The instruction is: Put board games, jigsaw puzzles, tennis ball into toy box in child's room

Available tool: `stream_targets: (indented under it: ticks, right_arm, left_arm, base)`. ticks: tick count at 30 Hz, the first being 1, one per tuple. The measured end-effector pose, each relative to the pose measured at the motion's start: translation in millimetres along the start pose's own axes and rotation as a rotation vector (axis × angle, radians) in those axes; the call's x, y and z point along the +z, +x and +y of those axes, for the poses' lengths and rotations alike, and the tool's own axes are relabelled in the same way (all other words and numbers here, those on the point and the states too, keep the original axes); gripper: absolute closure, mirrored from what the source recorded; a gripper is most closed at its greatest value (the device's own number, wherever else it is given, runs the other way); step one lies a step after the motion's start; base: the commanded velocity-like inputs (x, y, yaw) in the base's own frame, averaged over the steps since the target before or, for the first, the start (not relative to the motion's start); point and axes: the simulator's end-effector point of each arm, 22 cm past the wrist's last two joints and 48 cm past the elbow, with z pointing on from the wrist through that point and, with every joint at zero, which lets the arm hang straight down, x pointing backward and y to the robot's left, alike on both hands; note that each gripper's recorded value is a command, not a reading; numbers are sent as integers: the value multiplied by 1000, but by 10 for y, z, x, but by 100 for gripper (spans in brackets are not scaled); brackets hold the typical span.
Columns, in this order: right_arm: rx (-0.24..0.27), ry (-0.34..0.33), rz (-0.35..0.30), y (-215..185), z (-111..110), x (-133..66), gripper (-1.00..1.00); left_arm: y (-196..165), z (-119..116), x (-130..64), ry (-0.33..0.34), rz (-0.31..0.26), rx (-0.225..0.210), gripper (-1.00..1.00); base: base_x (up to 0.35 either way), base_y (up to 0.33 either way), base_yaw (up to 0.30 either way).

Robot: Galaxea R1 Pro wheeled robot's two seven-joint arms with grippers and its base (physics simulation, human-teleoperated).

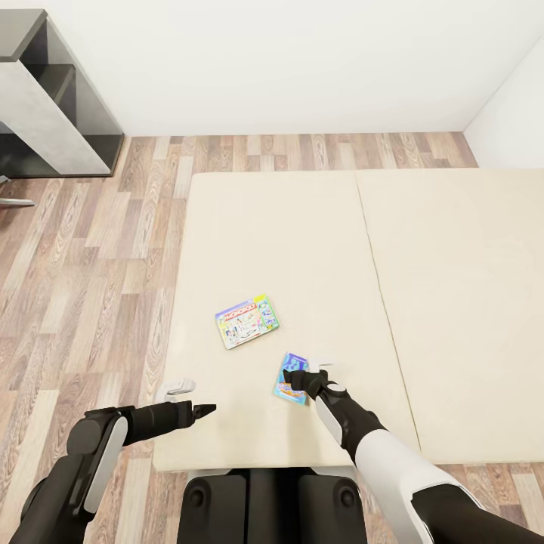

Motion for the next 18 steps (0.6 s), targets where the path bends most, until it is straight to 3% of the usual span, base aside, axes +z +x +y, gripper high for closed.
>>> stream_targets:
  ticks: [18]
  right_arm:
    - [1, -5, 0, -2, 11, 0, -100]
  left_arm:
    - [0, 2, -2, 0, 0, 0, -100]
  base:
    - [0, 0, 0]
